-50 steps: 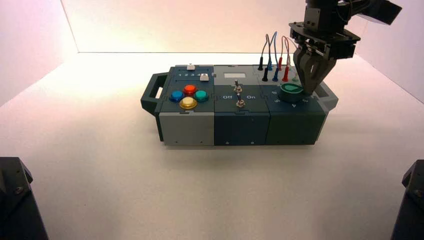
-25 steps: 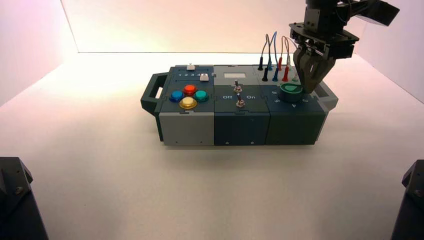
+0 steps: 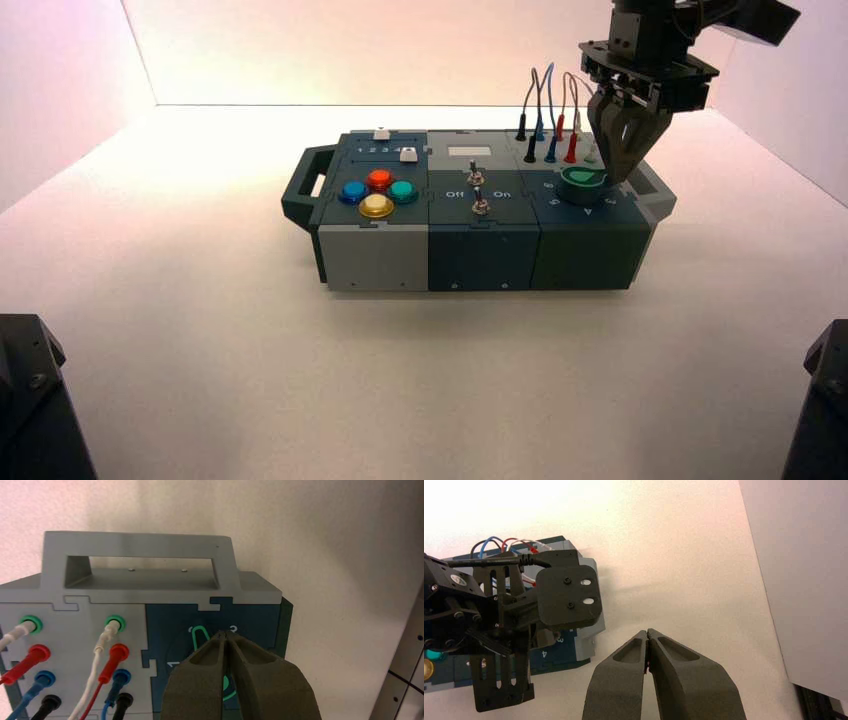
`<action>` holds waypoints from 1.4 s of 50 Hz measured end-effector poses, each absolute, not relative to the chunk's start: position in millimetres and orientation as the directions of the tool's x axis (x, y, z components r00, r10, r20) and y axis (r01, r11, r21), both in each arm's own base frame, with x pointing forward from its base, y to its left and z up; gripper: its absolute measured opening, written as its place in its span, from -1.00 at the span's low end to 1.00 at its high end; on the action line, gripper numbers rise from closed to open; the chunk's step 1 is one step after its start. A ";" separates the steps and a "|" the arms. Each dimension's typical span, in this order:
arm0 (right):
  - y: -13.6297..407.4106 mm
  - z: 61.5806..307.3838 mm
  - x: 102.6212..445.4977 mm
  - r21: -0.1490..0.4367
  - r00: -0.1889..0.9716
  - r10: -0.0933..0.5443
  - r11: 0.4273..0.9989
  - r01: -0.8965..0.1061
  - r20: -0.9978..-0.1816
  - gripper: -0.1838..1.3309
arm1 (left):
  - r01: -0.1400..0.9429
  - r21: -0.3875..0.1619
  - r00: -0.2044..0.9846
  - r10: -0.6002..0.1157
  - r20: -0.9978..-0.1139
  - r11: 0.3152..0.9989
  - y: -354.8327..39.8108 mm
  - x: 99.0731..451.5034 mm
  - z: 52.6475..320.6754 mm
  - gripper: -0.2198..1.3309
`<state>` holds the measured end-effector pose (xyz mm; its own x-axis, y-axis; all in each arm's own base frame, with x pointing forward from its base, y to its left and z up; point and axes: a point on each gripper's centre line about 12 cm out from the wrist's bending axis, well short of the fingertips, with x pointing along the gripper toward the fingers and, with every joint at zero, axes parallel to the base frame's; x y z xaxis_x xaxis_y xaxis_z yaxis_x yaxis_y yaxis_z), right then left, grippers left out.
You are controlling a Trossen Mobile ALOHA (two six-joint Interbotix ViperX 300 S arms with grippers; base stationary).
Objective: Turn the knob to position 2.
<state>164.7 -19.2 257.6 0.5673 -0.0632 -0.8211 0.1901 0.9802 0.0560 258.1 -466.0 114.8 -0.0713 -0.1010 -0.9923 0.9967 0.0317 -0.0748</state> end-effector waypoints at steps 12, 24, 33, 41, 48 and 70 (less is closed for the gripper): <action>-19.2 257.5 164.6 0.056 0.566 -0.063 0.980 0.190 -0.822 -0.94 | 0.997 -0.076 -0.073 -0.098 -0.992 0.033 -465.3 258.6 114.8 -0.92; -18.8 257.1 164.6 0.057 0.566 -0.061 0.981 0.187 -0.822 -0.94 | 0.996 -0.080 -0.077 -0.094 -0.993 0.031 -465.8 258.7 110.8 -0.92; -18.9 257.1 164.6 0.055 0.566 -0.062 0.981 0.187 -0.822 -0.94 | 0.996 -0.080 -0.077 -0.094 -0.993 0.029 -465.8 258.7 110.8 -0.92; -18.8 257.1 164.6 0.057 0.566 -0.061 0.981 0.187 -0.822 -0.94 | 0.996 -0.080 -0.077 -0.094 -0.993 0.029 -465.8 258.7 110.8 -0.92; -18.8 257.1 164.6 0.057 0.566 -0.061 0.981 0.187 -0.822 -0.94 | 0.996 -0.081 -0.078 -0.093 -0.993 0.029 -465.7 258.6 110.8 -0.92; -18.9 257.1 164.6 0.052 0.566 -0.062 0.982 0.184 -0.822 -0.94 | 0.998 -0.049 -0.043 -0.166 -0.985 0.028 -465.4 257.4 155.8 -0.92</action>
